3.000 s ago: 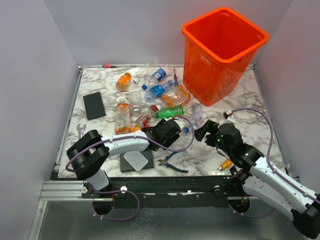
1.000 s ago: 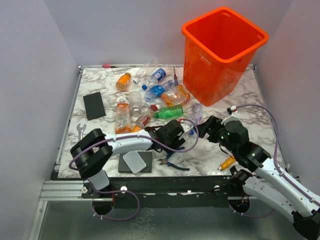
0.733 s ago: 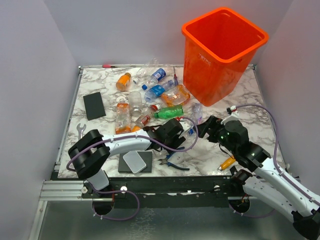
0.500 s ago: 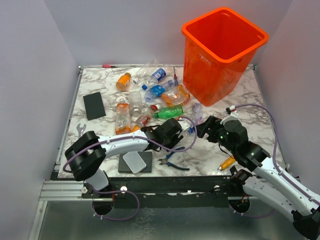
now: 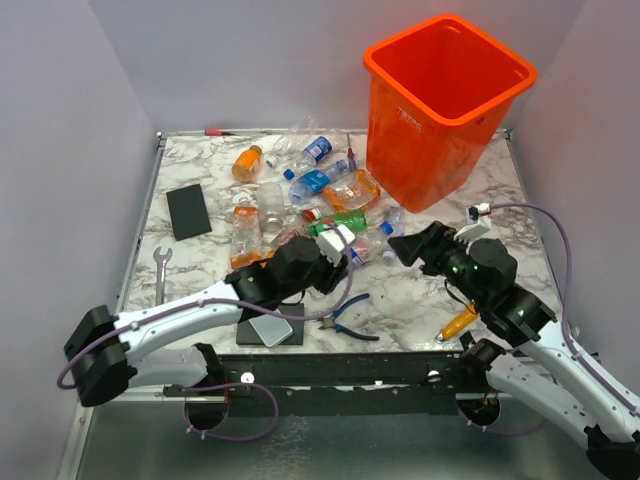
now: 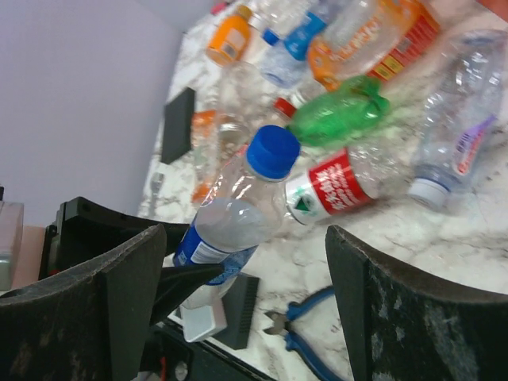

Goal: Put the plastic bottles in the bin
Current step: Pick up the plastic bottle at the center of the board.

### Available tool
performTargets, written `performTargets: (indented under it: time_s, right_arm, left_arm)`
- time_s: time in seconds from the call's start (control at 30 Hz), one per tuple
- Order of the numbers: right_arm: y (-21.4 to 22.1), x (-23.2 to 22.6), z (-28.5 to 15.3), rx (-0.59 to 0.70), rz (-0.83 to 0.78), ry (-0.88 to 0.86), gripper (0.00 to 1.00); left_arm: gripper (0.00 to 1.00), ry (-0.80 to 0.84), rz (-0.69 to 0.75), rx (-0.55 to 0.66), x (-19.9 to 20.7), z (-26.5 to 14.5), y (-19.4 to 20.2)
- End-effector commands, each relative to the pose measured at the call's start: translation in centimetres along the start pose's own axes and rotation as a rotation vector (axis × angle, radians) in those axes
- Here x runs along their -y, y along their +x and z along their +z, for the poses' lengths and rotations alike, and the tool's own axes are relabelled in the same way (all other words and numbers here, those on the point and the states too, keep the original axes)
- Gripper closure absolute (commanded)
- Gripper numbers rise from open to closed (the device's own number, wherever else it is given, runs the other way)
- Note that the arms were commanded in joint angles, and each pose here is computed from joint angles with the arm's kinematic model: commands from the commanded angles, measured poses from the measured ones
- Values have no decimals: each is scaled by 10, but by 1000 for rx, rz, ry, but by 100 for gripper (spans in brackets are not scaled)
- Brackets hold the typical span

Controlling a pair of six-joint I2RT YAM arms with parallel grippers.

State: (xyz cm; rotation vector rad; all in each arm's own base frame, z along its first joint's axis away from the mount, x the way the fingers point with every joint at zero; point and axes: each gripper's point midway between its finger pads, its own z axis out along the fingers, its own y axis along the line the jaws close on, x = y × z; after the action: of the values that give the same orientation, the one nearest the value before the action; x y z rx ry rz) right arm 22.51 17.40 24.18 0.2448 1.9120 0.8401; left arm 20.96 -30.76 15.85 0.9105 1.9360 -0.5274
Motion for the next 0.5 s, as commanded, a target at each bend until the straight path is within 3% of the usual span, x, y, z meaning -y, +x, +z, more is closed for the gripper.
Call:
performTargets:
  time_s: [0.0, 0.13, 0.37, 0.47]
  right_arm:
    - [-27, -51, -10, 88, 79, -225, 15]
    - [-50, -84, -12, 143, 95, -338, 16]
    - [-61, -123, 7, 120, 77, -447, 22]
    - [-63, -130, 12, 125, 82, -469, 32]
  left_arm:
    - [67, 143, -110, 391, 18, -40, -74]
    - [66, 267, -177, 541, 33, -66, -93]
    - [67, 313, -175, 577, 39, -76, -97]
    - [67, 309, -172, 582, 38, -77, -97]
